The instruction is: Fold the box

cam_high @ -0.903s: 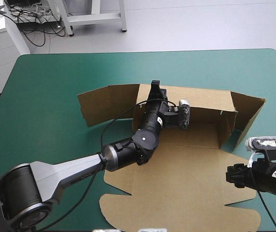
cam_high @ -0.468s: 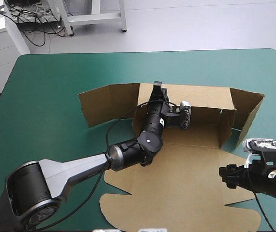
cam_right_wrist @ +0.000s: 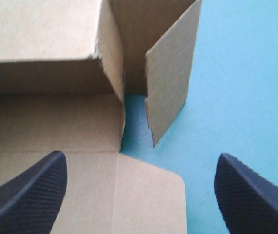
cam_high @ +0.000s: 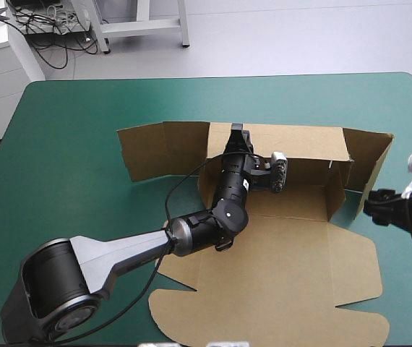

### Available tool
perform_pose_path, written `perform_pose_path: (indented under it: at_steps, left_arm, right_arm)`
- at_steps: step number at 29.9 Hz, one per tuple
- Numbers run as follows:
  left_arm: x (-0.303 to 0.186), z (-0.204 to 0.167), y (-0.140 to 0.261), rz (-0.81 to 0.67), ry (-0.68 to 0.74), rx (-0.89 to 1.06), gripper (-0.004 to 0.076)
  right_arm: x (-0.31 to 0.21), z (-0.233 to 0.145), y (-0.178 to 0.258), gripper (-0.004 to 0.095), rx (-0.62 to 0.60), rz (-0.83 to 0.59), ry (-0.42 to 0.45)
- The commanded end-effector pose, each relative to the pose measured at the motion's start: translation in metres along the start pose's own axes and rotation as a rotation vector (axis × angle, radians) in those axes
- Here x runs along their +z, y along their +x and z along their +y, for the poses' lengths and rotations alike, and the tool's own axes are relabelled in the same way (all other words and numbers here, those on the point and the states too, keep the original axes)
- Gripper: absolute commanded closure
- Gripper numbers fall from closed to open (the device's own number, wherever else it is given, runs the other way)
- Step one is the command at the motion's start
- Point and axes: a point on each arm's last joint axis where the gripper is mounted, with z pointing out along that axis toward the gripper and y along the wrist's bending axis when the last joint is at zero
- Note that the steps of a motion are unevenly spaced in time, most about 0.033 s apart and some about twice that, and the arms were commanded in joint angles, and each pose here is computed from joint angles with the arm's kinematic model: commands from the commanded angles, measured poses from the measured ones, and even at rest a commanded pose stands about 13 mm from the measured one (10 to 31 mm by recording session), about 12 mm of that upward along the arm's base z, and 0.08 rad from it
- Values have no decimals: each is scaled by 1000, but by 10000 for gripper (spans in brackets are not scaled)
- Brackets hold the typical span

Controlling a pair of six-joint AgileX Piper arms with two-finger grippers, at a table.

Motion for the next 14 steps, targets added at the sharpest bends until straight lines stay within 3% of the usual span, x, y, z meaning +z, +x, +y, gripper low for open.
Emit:
perform_pose_path:
  at_steps: [1, 14]
  left_arm:
    - [-15, 17, -16, -101, -30, -20, 734]
    - [-17, 18, -18, -96, -59, -21, 734]
  right_arm:
    - [-1, -2, -42, 180, 19, -109, 27]
    - [99, -11, -146, 239, 27, -6, 30]
